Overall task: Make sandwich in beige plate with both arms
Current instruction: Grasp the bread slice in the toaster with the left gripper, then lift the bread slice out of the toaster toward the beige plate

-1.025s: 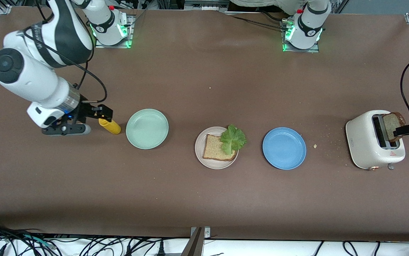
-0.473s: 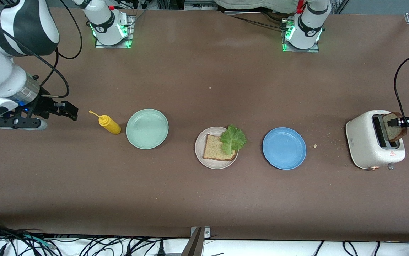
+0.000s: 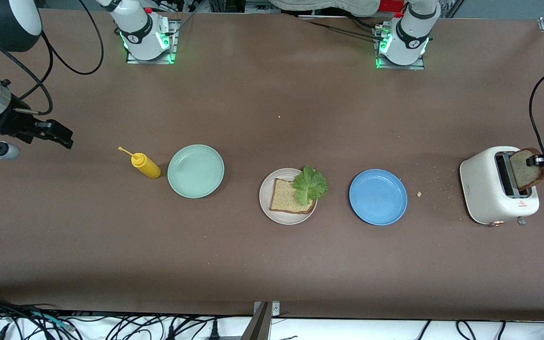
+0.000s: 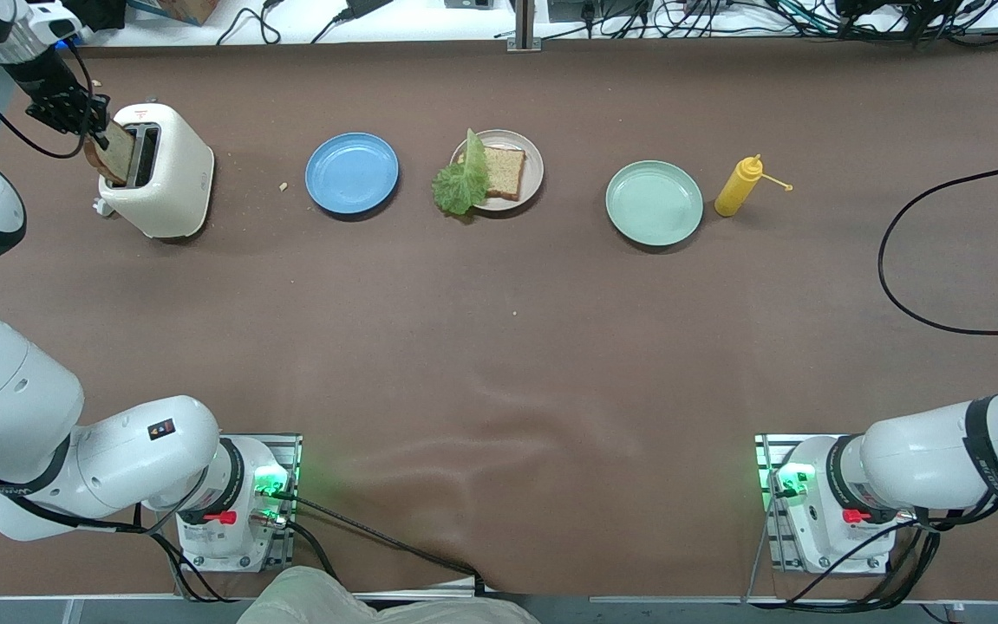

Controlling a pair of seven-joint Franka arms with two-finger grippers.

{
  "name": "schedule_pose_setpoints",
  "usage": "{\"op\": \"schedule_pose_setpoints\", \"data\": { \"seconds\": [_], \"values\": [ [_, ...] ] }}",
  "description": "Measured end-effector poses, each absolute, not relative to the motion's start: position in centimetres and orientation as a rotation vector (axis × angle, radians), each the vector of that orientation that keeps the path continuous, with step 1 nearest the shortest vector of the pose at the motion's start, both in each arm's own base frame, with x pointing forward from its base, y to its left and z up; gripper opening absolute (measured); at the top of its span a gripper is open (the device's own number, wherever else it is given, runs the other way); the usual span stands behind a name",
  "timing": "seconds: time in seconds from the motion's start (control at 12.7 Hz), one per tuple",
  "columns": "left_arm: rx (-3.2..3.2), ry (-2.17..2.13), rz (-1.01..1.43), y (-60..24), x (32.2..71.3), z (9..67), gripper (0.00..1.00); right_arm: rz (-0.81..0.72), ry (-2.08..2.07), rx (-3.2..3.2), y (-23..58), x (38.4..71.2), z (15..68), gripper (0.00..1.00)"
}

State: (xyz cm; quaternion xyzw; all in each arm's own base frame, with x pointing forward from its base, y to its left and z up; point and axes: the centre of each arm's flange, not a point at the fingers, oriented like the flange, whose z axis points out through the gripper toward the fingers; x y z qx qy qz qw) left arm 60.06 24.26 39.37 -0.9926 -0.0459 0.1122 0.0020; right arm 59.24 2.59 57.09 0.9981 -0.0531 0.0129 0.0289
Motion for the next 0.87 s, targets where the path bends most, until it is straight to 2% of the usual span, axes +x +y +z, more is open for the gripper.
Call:
{"op": "schedule_pose_setpoints", "data": {
  "seconds": [0.39,0.87],
  "values": [
    [-3.1,-0.13,0.246,23.0,59.7,47.8,0.08,-0.023,-0.153,3.074,1.6,58.5,59.0,1.0],
    [-3.134,0.172,0.2,11.3,61.6,55.9,0.08,-0.041,-0.154,3.095,2.0,57.9,60.8,1.0]
  ]
}}
